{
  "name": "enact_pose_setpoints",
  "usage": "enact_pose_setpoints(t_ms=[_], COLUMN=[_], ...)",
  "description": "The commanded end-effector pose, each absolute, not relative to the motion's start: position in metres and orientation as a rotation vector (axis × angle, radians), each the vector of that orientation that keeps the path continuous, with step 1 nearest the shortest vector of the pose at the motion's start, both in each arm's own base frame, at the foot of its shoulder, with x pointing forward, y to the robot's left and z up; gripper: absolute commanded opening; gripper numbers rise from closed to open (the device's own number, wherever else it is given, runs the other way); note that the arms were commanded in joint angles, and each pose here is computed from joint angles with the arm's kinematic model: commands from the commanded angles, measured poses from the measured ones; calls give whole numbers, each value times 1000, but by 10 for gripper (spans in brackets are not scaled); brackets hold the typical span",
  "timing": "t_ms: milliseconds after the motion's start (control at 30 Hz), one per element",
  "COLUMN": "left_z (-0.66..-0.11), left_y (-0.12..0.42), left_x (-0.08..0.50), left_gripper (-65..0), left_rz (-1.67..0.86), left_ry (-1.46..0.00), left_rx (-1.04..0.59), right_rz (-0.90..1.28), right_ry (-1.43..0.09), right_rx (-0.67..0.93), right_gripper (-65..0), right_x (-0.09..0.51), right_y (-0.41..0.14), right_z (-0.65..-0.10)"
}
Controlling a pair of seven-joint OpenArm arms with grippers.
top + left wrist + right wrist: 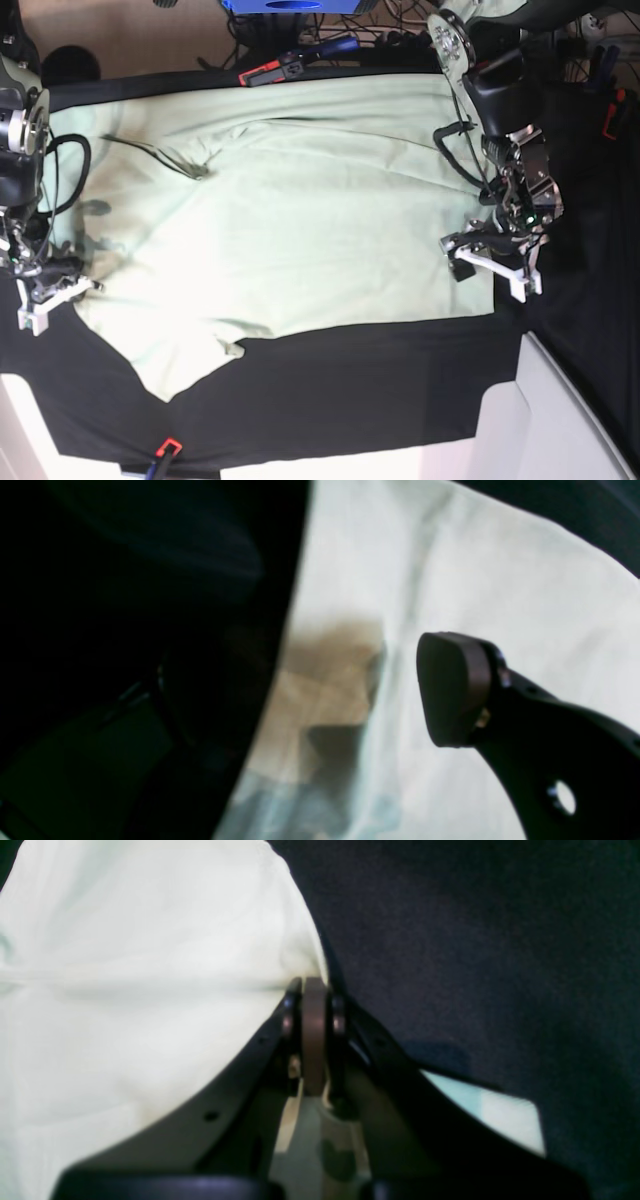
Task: Fold the T-shirt properly
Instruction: 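Lift the side edges with both grippers and pull them toward the arm bases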
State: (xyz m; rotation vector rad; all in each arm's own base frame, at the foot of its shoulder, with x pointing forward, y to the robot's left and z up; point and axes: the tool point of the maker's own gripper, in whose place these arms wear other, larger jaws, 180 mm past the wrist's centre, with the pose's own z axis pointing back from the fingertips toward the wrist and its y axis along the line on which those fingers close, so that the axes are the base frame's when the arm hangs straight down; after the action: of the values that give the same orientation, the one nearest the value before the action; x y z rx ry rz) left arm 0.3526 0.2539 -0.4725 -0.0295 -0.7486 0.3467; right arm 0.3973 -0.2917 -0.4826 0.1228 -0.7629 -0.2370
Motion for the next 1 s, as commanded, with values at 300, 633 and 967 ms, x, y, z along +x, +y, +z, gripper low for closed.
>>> enact_pose_setpoints(t_ms=[300, 633, 967], left_z=[-478, -484, -458], left_y=[227, 221, 234], left_x=[386, 385, 387], left_gripper=[-47, -469, -647], left_rz=[362, 369, 356], left_ry=[-731, -711, -801], left_rx=[-125, -146, -98], right_rz=[-239, -239, -241], right_ry=[-833, -833, -838], right_rx=[112, 113, 116], right_gripper=[-649, -649, -649], right_x=[417, 417, 418], right_y=[-304, -303, -302], right_z=[-459, -460, -459])
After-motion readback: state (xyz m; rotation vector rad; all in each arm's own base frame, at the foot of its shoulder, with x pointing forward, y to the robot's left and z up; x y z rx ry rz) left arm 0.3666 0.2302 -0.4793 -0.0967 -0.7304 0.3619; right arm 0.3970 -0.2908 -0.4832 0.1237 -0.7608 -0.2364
